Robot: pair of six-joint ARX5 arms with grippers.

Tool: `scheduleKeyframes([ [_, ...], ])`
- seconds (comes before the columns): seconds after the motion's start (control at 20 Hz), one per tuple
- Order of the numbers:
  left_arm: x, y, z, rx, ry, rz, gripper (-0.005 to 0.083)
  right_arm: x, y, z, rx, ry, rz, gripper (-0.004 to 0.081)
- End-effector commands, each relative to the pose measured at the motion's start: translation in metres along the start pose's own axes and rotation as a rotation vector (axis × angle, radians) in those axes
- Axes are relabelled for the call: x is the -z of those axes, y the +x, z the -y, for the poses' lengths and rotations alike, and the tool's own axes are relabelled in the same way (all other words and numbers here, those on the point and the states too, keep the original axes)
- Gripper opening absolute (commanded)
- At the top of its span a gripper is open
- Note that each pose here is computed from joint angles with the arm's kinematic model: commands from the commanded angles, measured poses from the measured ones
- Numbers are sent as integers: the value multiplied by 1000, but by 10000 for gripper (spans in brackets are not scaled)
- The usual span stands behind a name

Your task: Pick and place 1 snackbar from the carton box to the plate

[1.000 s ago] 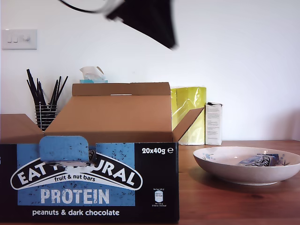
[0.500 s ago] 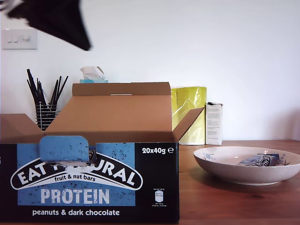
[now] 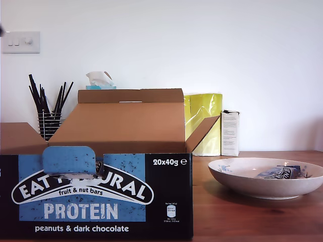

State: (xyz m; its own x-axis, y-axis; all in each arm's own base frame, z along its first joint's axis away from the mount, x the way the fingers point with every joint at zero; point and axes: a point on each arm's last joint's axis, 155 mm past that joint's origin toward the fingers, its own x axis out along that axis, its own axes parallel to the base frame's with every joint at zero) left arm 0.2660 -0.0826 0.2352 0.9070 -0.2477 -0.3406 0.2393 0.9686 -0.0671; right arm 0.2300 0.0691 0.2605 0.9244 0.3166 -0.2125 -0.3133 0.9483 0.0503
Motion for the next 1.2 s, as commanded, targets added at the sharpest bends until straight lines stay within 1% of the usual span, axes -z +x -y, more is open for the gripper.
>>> scheduleKeyframes([
  [0.0,3,-9,-10,-28,-17,49,-20,-7,5,8,26,21,50,-13],
  [0.1,-1,-22,-20,-57,-33,130,-20,-14,11,20,68,31,118,-13],
  [0.2,-8,-34,-27,-76,-44,207,-20,-16,14,30,101,26,169,-13],
  [0.35,-13,-47,-31,-89,-57,281,-20,-6,16,35,117,22,217,-13],
  [0.45,-8,-45,-34,-97,-89,321,-20,-5,12,35,114,48,287,-13],
  [0.5,-3,-43,-35,-94,-100,336,-20,-2,9,37,128,45,311,-13],
  [0.6,10,-35,-36,-92,-100,355,-20,4,6,36,126,42,352,-13],
  [0.75,37,-22,-38,-97,-76,344,-20,24,8,36,127,27,370,-13],
  [0.85,49,-18,-38,-97,-70,353,-20,34,11,37,126,22,378,-13],
  [0.9,54,-17,-39,-99,-60,356,-20,41,13,37,128,18,371,-13],
  [1.05,71,-7,-39,-103,-24,319,-20,62,21,40,134,4,330,-13],
  [1.15,76,-5,-39,-103,-7,303,-19,73,24,43,150,-2,288,-13],
])
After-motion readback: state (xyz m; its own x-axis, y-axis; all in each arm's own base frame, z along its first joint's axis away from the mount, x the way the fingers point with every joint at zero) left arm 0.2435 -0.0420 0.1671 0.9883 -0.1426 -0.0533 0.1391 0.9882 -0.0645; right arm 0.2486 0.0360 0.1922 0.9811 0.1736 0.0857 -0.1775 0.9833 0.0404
